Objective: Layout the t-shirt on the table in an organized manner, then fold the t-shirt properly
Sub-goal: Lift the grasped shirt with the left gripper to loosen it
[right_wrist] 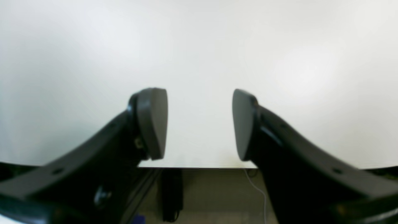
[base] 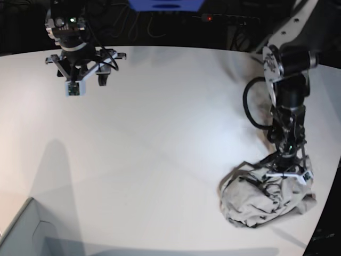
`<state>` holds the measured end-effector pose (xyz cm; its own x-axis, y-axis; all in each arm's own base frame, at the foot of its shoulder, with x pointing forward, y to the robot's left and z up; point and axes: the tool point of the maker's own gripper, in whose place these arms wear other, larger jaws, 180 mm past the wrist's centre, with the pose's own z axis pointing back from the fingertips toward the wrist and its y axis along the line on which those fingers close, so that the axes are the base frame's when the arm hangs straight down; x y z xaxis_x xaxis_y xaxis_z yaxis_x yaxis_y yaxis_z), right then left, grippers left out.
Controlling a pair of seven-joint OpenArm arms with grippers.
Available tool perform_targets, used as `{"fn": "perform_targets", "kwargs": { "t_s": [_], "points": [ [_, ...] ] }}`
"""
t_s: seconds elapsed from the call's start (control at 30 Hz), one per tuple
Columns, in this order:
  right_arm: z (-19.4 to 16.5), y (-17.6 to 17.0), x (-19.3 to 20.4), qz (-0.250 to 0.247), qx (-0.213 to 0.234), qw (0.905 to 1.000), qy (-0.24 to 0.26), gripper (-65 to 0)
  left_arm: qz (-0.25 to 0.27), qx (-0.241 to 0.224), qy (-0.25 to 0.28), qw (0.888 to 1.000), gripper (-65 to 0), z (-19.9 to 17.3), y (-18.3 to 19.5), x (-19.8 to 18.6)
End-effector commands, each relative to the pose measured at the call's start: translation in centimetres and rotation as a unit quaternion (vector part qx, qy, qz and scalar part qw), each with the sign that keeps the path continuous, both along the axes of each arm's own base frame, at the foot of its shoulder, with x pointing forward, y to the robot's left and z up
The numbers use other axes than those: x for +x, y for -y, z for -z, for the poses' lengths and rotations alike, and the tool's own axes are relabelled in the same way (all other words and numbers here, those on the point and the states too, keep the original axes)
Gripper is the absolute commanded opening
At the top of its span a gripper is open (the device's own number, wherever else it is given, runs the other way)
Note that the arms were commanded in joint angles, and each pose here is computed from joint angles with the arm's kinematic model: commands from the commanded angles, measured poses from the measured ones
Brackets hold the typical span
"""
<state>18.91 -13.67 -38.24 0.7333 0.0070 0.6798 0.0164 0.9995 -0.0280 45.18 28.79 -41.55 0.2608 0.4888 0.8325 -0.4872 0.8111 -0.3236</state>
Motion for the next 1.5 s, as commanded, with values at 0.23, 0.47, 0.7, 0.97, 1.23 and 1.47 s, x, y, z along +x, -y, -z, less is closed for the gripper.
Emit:
{"fn": "perform_targets", "kwargs": {
  "t_s": [0.23, 0.47, 0.7, 0.97, 1.23, 1.47],
  "points": [
    [-0.8, 0.1, 0.4, -0.003, -0.002, 0.9998, 0.019, -31.4, 0.029, -0.042, 0.088, 0.995, -64.8, -6.1, 1.4, -5.3],
    [-1.2, 0.4, 1.1, -0.007, -0.009, 0.9995, 0.029, -31.4, 0.059, -0.074, 0.116, 0.989, -64.9, -9.0, 5.7, -14.3],
    [-1.5, 0.4, 1.6, -0.008, -0.01, 0.9993, 0.035, -31.5, 0.049, -0.087, 0.063, 0.993, -64.9, -6.1, 6.4, -19.8],
    [-2.0, 0.4, 2.5, -0.014, -0.013, 0.9987, 0.047, -31.5, -0.005, -0.069, 0.019, 0.997, -48.8, -4.1, 2.4, -24.1],
    [-1.9, 0.3, 2.5, -0.015, -0.011, 0.9988, 0.046, -31.5, -0.048, -0.043, 0.043, 0.997, -31.1, -6.3, -0.7, -25.1],
    [-1.0, 0.3, 2.0, -0.015, -0.011, 0.9993, 0.032, -31.5, -0.055, -0.055, 0.107, 0.991, -31.1, -8.3, -1.4, -19.2]
  ]
}}
